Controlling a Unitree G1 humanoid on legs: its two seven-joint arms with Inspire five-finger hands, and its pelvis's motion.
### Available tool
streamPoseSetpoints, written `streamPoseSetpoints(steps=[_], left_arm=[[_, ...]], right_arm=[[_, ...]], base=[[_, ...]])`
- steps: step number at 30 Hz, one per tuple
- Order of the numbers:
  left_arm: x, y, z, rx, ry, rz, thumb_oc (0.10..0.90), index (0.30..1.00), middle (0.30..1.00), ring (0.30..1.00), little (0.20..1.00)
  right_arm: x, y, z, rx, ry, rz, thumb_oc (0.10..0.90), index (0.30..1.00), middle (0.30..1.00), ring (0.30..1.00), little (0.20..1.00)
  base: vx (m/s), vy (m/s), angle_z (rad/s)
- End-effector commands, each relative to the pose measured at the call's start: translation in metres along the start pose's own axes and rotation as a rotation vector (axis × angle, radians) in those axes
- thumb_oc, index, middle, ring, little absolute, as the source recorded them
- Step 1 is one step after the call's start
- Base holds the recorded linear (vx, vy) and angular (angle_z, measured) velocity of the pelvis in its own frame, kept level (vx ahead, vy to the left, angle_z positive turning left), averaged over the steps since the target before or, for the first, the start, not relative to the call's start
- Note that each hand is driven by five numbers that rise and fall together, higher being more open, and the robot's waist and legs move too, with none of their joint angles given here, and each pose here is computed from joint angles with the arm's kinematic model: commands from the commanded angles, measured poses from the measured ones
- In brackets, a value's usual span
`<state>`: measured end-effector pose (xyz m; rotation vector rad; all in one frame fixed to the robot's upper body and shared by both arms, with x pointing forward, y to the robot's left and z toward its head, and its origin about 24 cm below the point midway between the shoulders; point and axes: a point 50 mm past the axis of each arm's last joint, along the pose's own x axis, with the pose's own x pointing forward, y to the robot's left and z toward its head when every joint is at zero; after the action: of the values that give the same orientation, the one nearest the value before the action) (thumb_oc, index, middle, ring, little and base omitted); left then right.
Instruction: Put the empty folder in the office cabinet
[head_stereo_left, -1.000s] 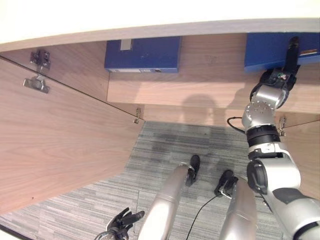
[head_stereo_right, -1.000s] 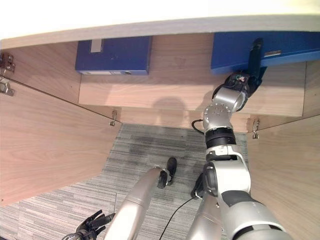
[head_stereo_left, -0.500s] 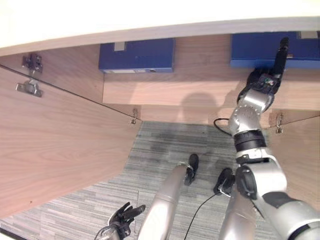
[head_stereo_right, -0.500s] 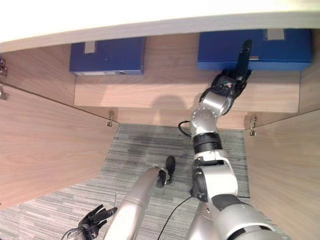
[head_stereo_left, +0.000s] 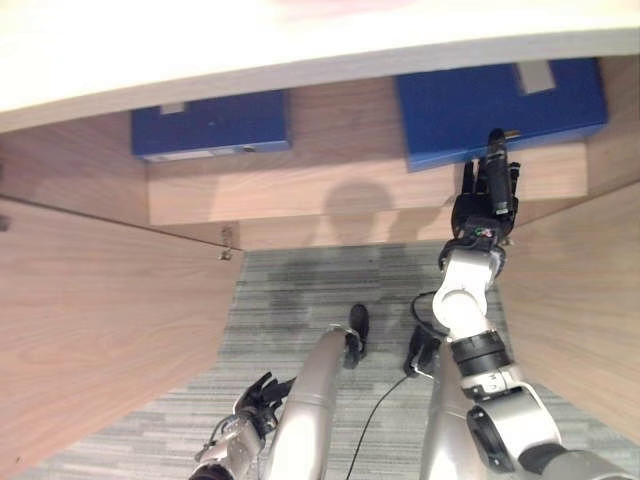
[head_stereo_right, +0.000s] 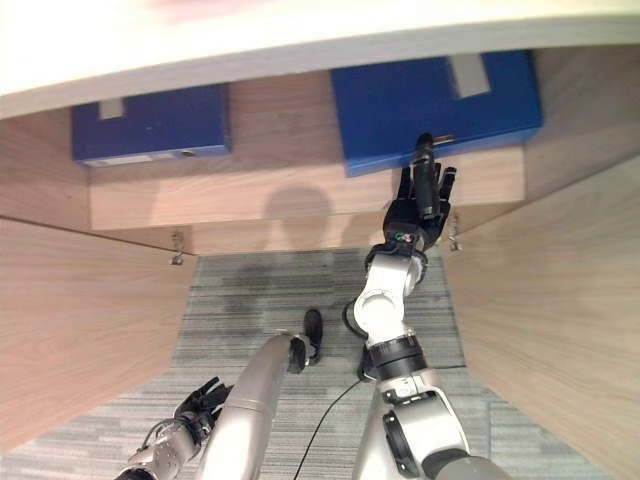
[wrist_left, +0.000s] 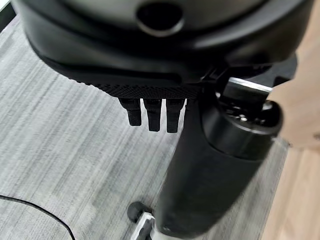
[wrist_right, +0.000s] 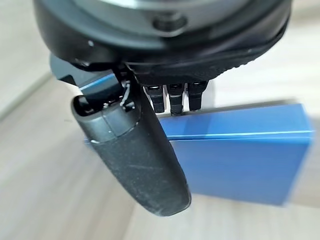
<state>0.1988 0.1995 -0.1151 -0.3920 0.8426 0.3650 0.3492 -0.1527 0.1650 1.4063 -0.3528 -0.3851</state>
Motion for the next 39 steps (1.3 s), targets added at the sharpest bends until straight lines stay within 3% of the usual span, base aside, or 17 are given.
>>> streamPoseSetpoints(steps=[1,5,9,14,15,18,26,30,31,32,35,36,37,39], left_arm=[[-0.005,0.017,-0.025,-0.014,0.069,0.082,0.8,0.9,0.9,0.9,0.9],[-0.002,0.015,-0.014,-0.033,0.042,0.087,0.8,0.9,0.9,0.9,0.9],[0.001,0.028,-0.001,0.008,0.009,0.088,0.8,0.9,0.9,0.9,0.9],[0.0,0.039,-0.008,0.053,0.039,0.06,0.8,0.9,0.9,0.9,0.9],[-0.001,0.04,-0.01,0.073,0.047,0.052,0.8,0.9,0.9,0.9,0.9],[-0.002,0.044,-0.016,0.096,0.067,0.046,0.8,0.9,0.9,0.9,0.9],[-0.01,0.063,-0.036,0.185,0.133,0.064,0.8,0.9,0.9,0.9,0.9],[-0.012,0.073,-0.039,0.19,0.146,0.084,0.8,0.9,0.9,0.9,0.9],[-0.013,0.074,-0.038,0.19,0.144,0.086,0.8,0.9,0.9,0.9,0.9],[-0.012,0.075,-0.034,0.185,0.132,0.087,0.8,0.9,0.9,0.9,0.9],[-0.01,0.069,-0.03,0.18,0.115,0.062,0.8,0.9,0.9,0.9,0.9],[-0.01,0.069,-0.03,0.18,0.115,0.062,0.8,0.9,0.9,0.9,0.9],[-0.008,0.064,-0.027,0.177,0.104,0.043,0.8,0.9,0.9,0.9,0.9],[-0.006,0.06,-0.021,0.177,0.082,0.03,0.8,0.9,0.9,0.9,0.9]], right_arm=[[-0.01,0.074,0.012,0.029,-0.076,0.306,0.8,0.9,0.9,0.9,0.9],[-0.007,0.073,0.009,-0.102,-0.039,0.36,0.8,0.9,0.9,0.9,0.9],[0.025,0.079,0.001,-0.416,0.087,0.484,0.8,0.9,0.9,0.9,0.9],[0.06,0.078,0.001,-1.073,0.21,0.553,0.8,0.9,0.9,0.9,0.9],[0.062,0.076,0.0,-1.133,0.234,0.558,0.8,0.9,0.9,0.9,0.9],[0.066,0.074,-0.003,-1.166,0.272,0.551,0.8,0.9,0.9,0.9,0.9],[0.068,0.051,-0.026,-1.047,0.391,0.399,0.8,0.9,0.9,0.9,0.9],[0.062,0.042,-0.035,-1.188,0.448,0.457,0.8,0.9,0.9,0.9,0.9],[0.06,0.039,-0.036,-1.277,0.466,0.49,0.8,0.9,0.9,0.9,0.9],[0.057,0.028,-0.038,-1.477,0.518,0.565,0.8,0.9,0.9,0.9,0.9],[0.056,0.008,-0.032,-1.738,0.587,0.633,0.8,0.9,0.9,0.9,0.9],[0.056,0.008,-0.032,-1.739,0.586,0.633,0.8,0.9,0.9,0.9,0.9],[0.059,0.0,-0.023,-1.916,0.607,0.659,0.8,0.9,0.9,0.9,0.9],[0.062,-0.006,-0.017,-2.091,0.607,0.687,0.8,0.9,0.9,0.9,0.9]], base=[[-0.02,0.021,-0.2],[-0.02,0.003,-0.1],[-0.02,-0.017,-0.02],[-0.01,-0.012,-0.03],[-0.01,-0.014,-0.04],[0.0,-0.019,-0.06],[0.0,-0.02,-0.04],[0.0,0.0,0.0],[0.0,0.0,0.0],[0.0,0.0,0.0],[0.0,0.0,0.0],[0.0,0.0,0.0],[0.0,0.0,0.0],[-0.01,0.0,0.07]])
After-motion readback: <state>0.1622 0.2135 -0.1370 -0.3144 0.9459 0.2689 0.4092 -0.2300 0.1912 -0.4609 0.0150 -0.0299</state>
